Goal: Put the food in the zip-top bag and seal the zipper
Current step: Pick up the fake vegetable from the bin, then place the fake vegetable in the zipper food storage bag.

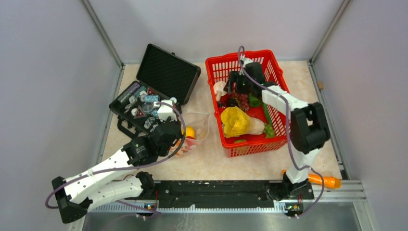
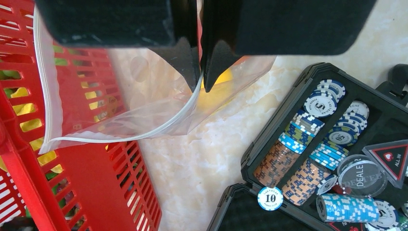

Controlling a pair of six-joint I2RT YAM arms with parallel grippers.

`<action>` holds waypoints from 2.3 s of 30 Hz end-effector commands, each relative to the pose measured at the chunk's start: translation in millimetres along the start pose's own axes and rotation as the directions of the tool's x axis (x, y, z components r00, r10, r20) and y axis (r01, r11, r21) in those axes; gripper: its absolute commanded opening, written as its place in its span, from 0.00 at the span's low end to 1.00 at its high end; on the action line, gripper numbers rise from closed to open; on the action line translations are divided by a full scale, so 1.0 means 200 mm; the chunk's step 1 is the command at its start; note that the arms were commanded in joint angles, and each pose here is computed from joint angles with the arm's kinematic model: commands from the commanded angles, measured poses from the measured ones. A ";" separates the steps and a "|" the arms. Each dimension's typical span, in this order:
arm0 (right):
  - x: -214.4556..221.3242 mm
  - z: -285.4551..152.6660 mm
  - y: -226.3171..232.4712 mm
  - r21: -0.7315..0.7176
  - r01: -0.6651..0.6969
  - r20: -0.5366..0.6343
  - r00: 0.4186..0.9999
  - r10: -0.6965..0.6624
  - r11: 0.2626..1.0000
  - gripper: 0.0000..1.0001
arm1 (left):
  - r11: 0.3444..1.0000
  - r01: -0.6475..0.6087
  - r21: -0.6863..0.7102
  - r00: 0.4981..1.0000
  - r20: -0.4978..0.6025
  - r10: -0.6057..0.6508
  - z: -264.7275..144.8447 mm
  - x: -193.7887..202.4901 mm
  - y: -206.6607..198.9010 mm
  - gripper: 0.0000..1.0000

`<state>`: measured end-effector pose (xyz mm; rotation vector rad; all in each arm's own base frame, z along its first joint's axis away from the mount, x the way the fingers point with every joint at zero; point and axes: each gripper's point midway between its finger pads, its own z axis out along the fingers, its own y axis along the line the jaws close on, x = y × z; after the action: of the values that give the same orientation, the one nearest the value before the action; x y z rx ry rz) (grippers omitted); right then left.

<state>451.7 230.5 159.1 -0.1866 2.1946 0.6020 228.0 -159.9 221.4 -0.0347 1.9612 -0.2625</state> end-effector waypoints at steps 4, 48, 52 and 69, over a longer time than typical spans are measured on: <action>-0.16 0.25 0.05 -0.128 -0.128 0.135 0.980 0.145 0.984 0.69 | 0.999 0.048 -0.011 0.999 0.012 -0.048 -0.01 -0.02 0.01 0.05; -0.32 -0.87 0.81 -0.439 0.317 0.439 0.892 -0.107 0.841 0.09 | 0.998 0.049 0.050 0.996 0.069 -0.053 -0.04 -0.17 -0.05 0.06; -0.11 -0.84 1.04 -0.508 0.411 0.404 0.890 -0.212 0.757 0.08 | 0.998 0.043 0.047 0.996 0.075 -0.046 -0.04 -0.19 -0.04 0.06; 0.22 -0.69 1.25 -0.555 0.548 0.378 0.836 -0.397 0.626 0.08 | 0.996 0.075 0.048 0.992 0.099 -0.079 -0.08 -0.22 0.00 0.06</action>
<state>248.4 377.1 270.8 -0.9615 1.6347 1.0016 228.3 -151.0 247.9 -0.0562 1.9067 -0.3109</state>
